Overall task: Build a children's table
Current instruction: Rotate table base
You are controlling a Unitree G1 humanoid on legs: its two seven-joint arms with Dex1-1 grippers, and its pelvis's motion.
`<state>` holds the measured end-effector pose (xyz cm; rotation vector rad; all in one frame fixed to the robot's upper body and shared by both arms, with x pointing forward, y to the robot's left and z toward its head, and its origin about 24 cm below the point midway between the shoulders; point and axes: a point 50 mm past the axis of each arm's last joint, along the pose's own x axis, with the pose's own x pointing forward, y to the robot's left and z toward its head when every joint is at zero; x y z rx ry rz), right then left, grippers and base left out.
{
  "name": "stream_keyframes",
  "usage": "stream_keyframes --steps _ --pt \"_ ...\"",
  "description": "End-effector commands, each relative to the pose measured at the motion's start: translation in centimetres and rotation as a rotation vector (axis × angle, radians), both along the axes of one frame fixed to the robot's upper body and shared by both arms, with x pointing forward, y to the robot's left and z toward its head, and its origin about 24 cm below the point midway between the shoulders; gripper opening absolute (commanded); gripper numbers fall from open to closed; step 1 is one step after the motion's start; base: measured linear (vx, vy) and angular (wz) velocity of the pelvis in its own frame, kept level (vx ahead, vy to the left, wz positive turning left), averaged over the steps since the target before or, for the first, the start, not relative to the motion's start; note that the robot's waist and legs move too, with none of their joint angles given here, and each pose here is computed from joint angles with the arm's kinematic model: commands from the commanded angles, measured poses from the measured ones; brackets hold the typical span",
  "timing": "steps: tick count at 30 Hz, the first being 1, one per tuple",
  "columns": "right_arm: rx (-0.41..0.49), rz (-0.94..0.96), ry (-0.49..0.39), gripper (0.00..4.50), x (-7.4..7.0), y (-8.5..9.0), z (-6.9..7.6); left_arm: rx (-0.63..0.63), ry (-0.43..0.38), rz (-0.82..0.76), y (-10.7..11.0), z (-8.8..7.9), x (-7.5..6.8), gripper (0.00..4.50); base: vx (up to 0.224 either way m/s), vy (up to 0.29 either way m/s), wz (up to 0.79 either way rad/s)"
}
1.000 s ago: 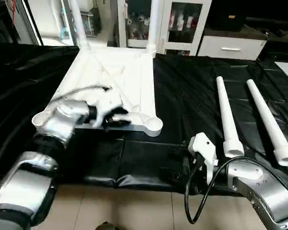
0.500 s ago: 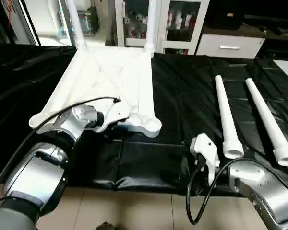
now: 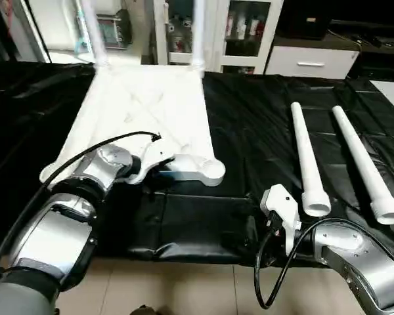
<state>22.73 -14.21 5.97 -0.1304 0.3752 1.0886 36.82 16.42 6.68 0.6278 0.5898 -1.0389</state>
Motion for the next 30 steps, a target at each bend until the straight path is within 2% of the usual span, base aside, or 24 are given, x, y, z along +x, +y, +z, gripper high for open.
stream_keyframes --steps 1,2,6,8,15,19,21,23,26,28,29,30 --pt "-0.001 -0.005 -0.020 3.75 -0.1 -0.1 0.5 -0.025 -0.012 0.058 1.1 0.6 0.2 0.84 0.000 0.000 0.00" --pt "0.000 -0.006 -0.020 3.75 -0.1 -0.1 0.5 -0.027 -0.005 0.066 1.3 0.6 0.1 0.68 0.000 0.000 0.00" --pt "0.002 -0.004 -0.018 3.75 -0.1 0.0 0.5 -0.009 0.025 0.101 2.7 0.2 -0.5 0.56 0.000 0.000 0.00" --pt "0.004 -0.003 -0.017 3.75 -0.1 0.0 0.4 0.001 0.039 0.109 3.5 -0.1 -1.0 0.37 0.000 0.000 0.00" --pt "0.008 0.006 -0.014 3.75 0.1 0.2 0.4 0.015 0.073 0.063 4.0 -1.2 -3.3 0.12 0.000 0.000 0.00" --pt "0.007 0.010 -0.014 3.75 0.2 0.2 0.4 0.023 0.068 0.064 4.2 -1.4 -4.2 0.02 0.000 0.000 0.00" --pt "0.005 0.011 -0.015 3.75 0.3 0.1 0.4 0.006 0.040 0.052 3.8 -1.2 -4.7 0.02 0.000 0.000 0.00" --pt "0.004 0.010 -0.017 3.75 0.4 0.2 0.4 -0.030 -0.043 -0.019 2.8 -0.7 -5.0 0.02 0.000 0.000 0.00" --pt "0.001 0.006 -0.023 3.75 0.6 0.1 0.4 -0.022 -0.110 -0.084 2.2 -0.4 -5.0 0.02 0.000 0.000 0.00" --pt "0.000 0.003 -0.025 3.75 0.6 0.1 0.5 -0.017 -0.119 -0.071 2.2 -0.2 -4.9 0.02 0.000 0.000 0.00" --pt "-0.002 0.001 -0.027 3.75 0.6 0.0 0.5 -0.025 -0.103 -0.071 2.3 0.0 -4.9 0.46 0.000 0.000 0.00" --pt "-0.002 -0.001 -0.028 3.75 0.7 0.0 0.5 -0.029 -0.098 -0.060 2.4 0.1 -4.9 0.46 0.000 0.000 0.00"
